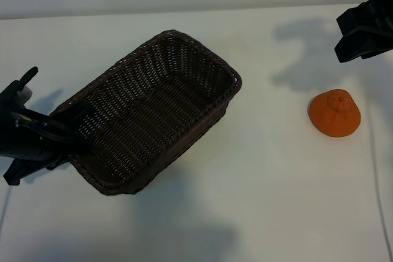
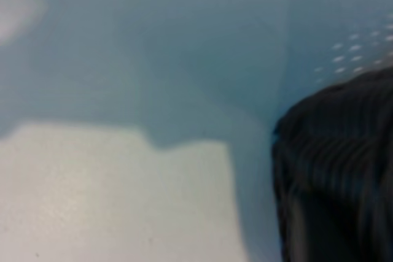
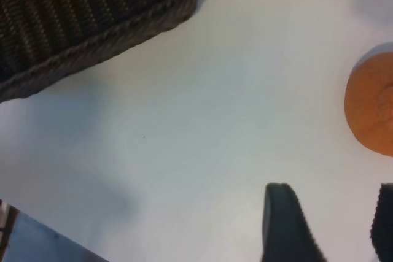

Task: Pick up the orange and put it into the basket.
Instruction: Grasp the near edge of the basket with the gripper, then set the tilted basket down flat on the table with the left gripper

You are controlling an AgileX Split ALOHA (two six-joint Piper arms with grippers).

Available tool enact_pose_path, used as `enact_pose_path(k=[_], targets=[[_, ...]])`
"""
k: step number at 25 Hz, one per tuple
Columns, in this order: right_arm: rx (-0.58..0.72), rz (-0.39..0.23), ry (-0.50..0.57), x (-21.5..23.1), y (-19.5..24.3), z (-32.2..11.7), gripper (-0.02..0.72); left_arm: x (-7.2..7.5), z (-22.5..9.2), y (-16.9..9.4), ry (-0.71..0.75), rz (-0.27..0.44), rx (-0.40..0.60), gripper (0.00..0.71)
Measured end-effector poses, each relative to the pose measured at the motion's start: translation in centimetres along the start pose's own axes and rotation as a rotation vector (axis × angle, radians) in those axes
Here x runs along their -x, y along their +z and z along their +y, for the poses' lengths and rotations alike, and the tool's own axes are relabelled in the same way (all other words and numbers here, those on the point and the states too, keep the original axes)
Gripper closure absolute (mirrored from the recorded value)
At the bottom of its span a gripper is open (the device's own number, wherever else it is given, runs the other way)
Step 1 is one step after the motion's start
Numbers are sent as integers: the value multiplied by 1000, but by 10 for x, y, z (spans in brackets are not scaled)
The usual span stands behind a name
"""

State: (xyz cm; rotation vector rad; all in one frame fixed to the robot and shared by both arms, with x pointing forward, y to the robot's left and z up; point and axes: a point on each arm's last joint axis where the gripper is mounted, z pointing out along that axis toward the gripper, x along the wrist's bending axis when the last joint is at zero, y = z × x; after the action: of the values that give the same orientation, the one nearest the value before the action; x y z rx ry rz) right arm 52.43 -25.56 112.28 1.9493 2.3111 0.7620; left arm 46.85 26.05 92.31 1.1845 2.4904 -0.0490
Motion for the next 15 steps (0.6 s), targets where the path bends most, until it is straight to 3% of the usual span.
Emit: enact_pose_path(k=[9, 15], targets=[[0, 0, 0, 0, 0, 0, 341, 0, -3, -1, 69, 18, -48, 556], [0, 0, 0, 0, 0, 0, 341, 19, 6, -15, 176, 14, -116, 556]])
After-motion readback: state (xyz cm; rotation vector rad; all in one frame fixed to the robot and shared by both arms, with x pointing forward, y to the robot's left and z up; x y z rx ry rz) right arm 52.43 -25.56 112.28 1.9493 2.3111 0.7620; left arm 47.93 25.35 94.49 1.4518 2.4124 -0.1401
